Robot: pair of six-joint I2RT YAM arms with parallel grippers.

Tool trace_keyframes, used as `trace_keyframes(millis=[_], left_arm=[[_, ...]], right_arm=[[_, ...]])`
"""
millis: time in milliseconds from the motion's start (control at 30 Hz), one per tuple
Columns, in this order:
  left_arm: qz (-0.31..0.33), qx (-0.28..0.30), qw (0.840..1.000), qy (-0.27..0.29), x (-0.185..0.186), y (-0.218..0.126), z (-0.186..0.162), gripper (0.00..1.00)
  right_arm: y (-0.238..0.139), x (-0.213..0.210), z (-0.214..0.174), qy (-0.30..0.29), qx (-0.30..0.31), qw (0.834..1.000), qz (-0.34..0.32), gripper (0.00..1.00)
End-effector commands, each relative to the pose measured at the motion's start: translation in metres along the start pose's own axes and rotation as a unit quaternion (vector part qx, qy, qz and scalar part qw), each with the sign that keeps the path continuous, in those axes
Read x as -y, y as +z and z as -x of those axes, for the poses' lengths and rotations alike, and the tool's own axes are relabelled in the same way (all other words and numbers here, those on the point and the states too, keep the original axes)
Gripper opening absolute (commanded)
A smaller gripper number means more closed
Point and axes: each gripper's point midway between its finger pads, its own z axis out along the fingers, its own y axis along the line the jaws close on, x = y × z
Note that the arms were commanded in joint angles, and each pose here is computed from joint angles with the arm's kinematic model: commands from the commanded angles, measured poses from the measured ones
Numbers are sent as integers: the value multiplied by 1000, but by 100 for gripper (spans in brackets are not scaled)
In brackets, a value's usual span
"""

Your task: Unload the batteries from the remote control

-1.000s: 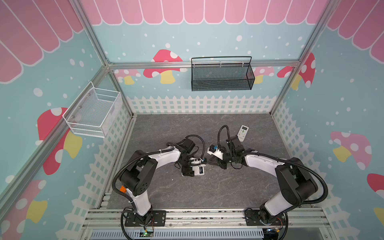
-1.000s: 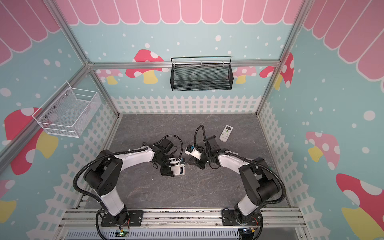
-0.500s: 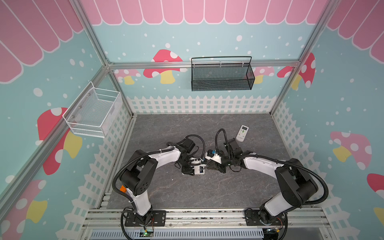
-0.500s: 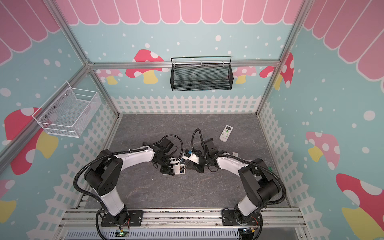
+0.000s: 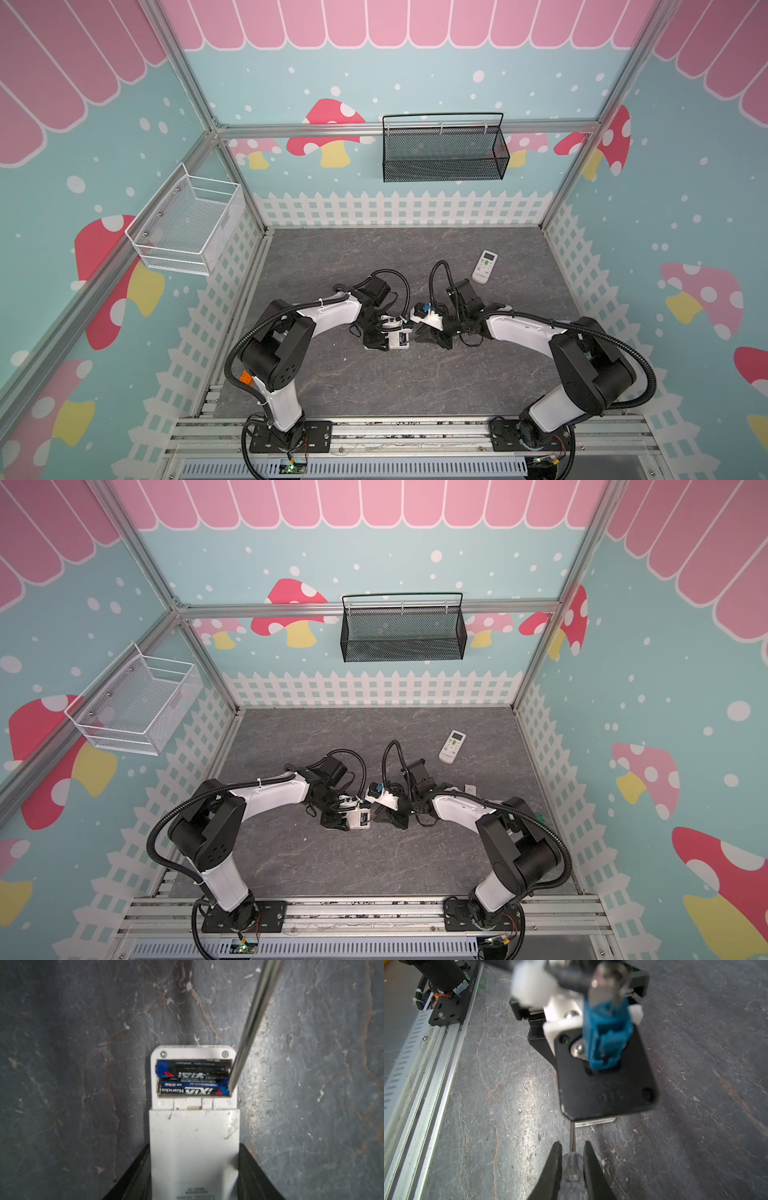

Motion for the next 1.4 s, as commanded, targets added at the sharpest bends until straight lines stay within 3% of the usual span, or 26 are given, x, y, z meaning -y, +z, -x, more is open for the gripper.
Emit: trace_keyframes(millis=[0, 667, 1033, 1367], left_arm=[[-24, -33, 999, -17, 8, 18, -21, 46], [-19, -35, 999, -20, 7, 19, -21, 44], [-20, -38, 999, -13, 10, 20, -21, 41], [-12, -39, 999, -12, 8, 18, -21, 27]], right_arm=[[0, -10, -6, 0, -8, 1000, 12, 0], [5, -17, -15, -8, -37, 999, 13, 0], [3, 0, -23, -88, -91, 989, -82, 0], [-11, 17, 5, -146, -42, 970, -189, 0]])
